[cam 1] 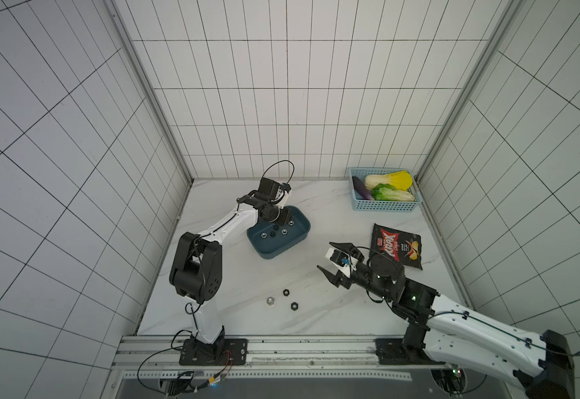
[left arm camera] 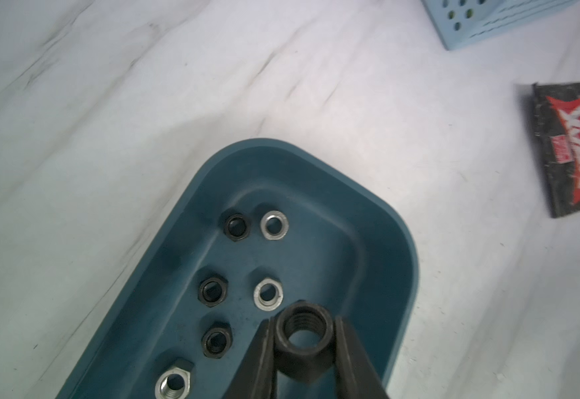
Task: Put the nuts on the desktop into the storage box
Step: Place the nut in the storage box.
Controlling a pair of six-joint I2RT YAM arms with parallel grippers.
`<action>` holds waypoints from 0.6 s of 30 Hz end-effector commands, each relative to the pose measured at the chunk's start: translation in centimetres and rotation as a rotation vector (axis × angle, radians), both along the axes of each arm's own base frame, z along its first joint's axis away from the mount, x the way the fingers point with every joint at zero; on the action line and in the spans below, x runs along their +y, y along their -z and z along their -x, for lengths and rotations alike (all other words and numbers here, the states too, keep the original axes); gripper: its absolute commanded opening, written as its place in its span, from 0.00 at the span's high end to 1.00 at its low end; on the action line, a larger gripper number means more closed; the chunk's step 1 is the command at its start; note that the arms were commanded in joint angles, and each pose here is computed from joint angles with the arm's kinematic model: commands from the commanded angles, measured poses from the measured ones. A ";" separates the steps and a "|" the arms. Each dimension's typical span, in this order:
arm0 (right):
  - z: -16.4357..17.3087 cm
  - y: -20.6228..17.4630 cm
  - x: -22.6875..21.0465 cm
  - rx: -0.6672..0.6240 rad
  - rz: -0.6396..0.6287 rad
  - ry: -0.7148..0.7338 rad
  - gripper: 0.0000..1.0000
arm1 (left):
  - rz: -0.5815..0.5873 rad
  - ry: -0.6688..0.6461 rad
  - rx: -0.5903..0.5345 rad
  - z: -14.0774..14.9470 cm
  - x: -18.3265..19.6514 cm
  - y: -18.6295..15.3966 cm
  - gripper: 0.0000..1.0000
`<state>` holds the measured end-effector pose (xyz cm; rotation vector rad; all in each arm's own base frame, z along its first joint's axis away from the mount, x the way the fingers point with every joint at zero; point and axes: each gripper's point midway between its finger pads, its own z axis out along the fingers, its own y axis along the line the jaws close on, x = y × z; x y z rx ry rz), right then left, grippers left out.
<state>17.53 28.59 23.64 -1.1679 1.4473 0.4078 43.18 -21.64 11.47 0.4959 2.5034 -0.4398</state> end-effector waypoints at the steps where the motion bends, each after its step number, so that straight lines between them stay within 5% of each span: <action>1: -0.4 0.4 -0.3 0.020 0.015 0.037 0.21 | -0.001 -0.130 -0.089 -2.6 0.8 0.8 0.89; 18: -1.0 0.1 -0.1 0.025 0.051 0.059 0.21 | -0.046 -0.252 0.000 -4.0 1.5 7.5 0.86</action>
